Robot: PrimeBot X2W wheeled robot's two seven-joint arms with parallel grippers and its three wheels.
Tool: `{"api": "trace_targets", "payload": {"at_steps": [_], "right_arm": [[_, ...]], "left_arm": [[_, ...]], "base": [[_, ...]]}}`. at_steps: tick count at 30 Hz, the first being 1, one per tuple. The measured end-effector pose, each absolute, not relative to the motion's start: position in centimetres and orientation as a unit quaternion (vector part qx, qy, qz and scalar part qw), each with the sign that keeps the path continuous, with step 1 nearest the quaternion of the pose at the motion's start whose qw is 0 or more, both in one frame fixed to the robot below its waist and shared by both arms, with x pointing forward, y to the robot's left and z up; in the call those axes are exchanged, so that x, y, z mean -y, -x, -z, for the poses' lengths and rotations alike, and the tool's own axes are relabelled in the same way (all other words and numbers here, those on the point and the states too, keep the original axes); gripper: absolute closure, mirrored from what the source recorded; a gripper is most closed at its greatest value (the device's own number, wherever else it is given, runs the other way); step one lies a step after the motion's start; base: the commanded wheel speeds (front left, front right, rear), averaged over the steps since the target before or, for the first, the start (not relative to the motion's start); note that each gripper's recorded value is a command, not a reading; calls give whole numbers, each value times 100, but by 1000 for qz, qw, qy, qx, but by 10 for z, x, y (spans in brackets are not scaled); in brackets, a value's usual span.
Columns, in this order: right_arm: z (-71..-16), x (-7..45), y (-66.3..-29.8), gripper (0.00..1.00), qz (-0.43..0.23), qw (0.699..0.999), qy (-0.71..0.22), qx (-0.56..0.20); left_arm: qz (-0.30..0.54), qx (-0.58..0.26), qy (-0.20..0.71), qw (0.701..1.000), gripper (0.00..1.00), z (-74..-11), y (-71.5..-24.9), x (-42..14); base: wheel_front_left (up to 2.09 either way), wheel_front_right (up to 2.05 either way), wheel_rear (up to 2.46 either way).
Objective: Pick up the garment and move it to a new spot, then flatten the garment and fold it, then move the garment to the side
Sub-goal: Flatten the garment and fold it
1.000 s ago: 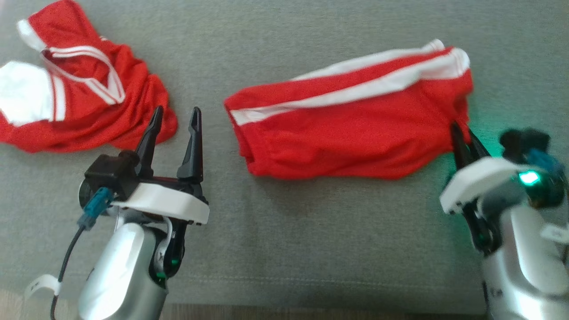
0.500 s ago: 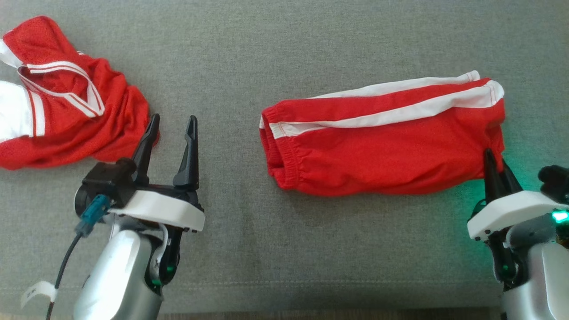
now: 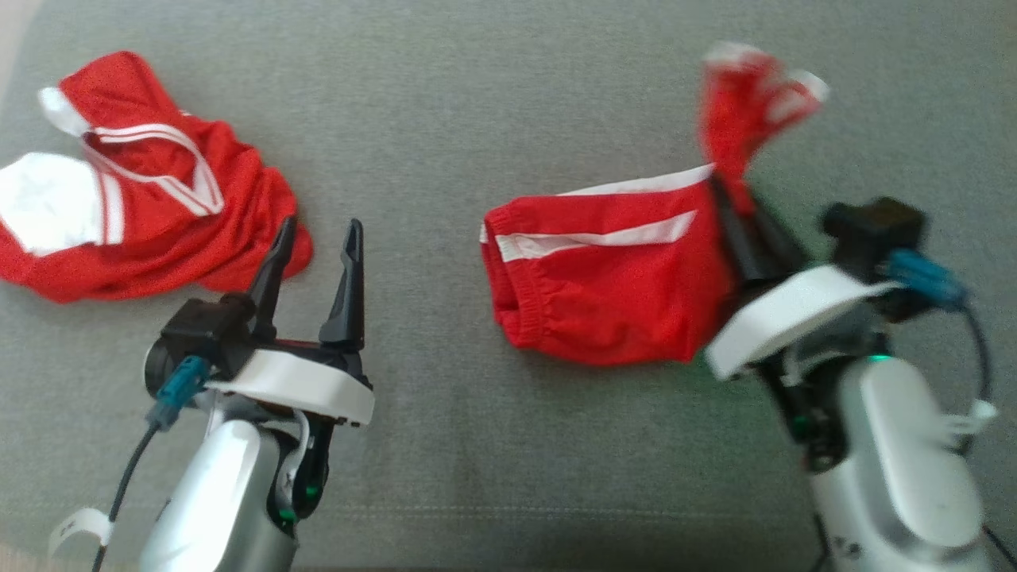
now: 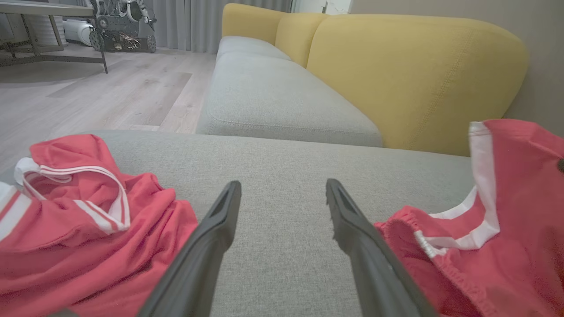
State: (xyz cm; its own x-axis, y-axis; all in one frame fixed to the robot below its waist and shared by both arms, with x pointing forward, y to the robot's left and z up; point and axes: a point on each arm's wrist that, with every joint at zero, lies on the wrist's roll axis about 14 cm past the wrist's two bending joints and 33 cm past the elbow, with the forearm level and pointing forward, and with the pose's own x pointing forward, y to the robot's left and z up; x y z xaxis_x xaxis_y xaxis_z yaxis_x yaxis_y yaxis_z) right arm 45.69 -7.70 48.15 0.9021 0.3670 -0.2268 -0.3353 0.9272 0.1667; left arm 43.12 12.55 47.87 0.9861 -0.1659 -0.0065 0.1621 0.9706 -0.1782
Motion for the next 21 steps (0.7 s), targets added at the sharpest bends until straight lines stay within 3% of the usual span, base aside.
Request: {"api": "trace_targets", "payload": {"at_steps": [9,17,19,20,21], "right_arm": [[-479,-35,-412,100,-353,918,-83,-160],[-425,-57,-367,100,-391,882,-73,-254],[-413,-53,-360,53,-387,877,-68,-277],[-411,-51,-358,0,-385,877,-70,-279],[-411,-50,-357,0,-383,878,-72,-278]], "left_arm": [[60,-5,86,994,0,-485,-419,-140],[50,-12,89,995,0,-480,-418,-145],[50,-13,89,995,0,-479,-418,-145],[51,-13,89,995,0,-479,-418,-144],[51,-14,89,995,0,-479,-418,-144]], "base": [[0,0,0],[0,0,0],[0,0,0],[0,0,0],[0,0,0]]}}
